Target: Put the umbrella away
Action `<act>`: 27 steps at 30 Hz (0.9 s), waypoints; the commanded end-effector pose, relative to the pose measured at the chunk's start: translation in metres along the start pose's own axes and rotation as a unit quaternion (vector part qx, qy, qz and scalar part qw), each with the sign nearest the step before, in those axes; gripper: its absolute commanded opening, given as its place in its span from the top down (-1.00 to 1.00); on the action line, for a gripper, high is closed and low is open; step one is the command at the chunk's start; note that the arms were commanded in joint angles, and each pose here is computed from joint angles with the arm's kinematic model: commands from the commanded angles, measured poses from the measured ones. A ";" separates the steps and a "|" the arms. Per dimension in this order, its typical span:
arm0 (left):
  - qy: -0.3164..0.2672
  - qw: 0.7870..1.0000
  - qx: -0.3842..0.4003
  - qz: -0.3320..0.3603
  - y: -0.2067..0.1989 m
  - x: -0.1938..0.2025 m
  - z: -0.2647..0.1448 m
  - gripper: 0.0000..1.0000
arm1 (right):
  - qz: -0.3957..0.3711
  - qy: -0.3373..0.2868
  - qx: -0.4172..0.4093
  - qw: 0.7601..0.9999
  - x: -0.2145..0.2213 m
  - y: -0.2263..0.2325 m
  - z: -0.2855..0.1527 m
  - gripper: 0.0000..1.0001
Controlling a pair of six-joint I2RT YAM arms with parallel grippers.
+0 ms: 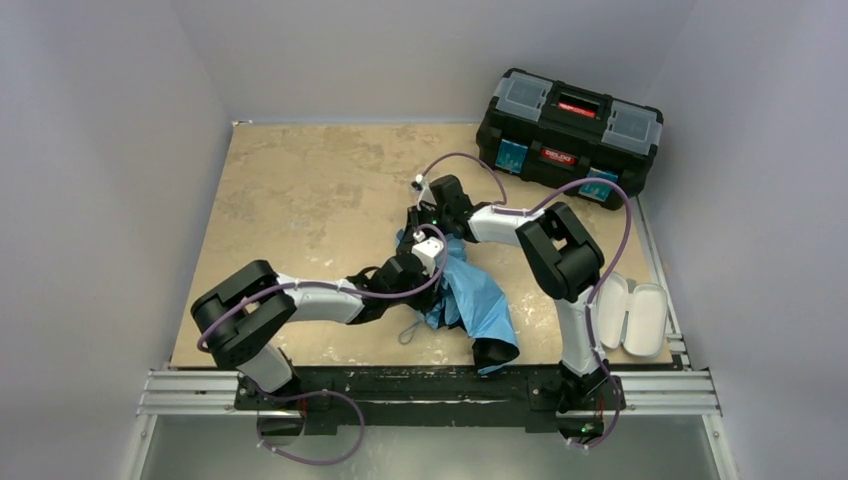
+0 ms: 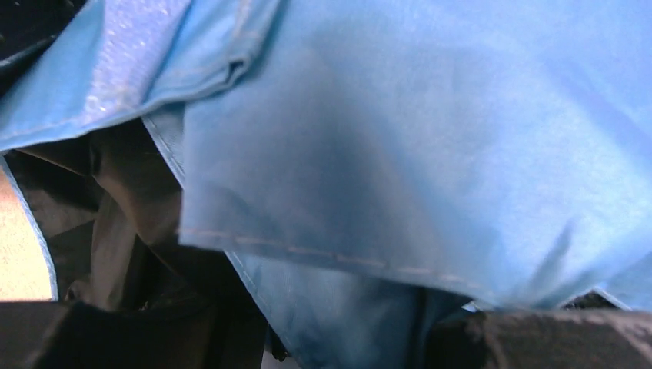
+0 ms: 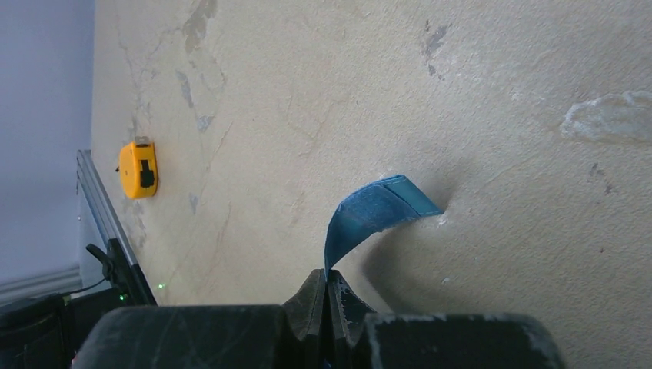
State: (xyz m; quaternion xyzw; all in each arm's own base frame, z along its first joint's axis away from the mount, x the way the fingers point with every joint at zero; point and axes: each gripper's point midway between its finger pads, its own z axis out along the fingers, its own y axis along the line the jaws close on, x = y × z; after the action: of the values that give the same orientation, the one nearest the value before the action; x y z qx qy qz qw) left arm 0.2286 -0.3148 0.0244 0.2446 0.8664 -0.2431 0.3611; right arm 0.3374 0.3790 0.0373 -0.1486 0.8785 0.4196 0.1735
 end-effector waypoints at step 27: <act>-0.153 0.789 -0.462 0.375 0.086 -0.240 -0.194 1.00 | -0.145 -0.233 -0.210 0.938 -0.209 0.225 -0.114 1.00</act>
State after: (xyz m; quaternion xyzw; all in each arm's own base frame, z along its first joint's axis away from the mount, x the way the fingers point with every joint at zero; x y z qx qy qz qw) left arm 0.3149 -0.1969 0.2114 0.3235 0.7278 0.2373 0.5562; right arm 0.4227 0.4520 0.2769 -0.1883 0.7476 0.5383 0.3404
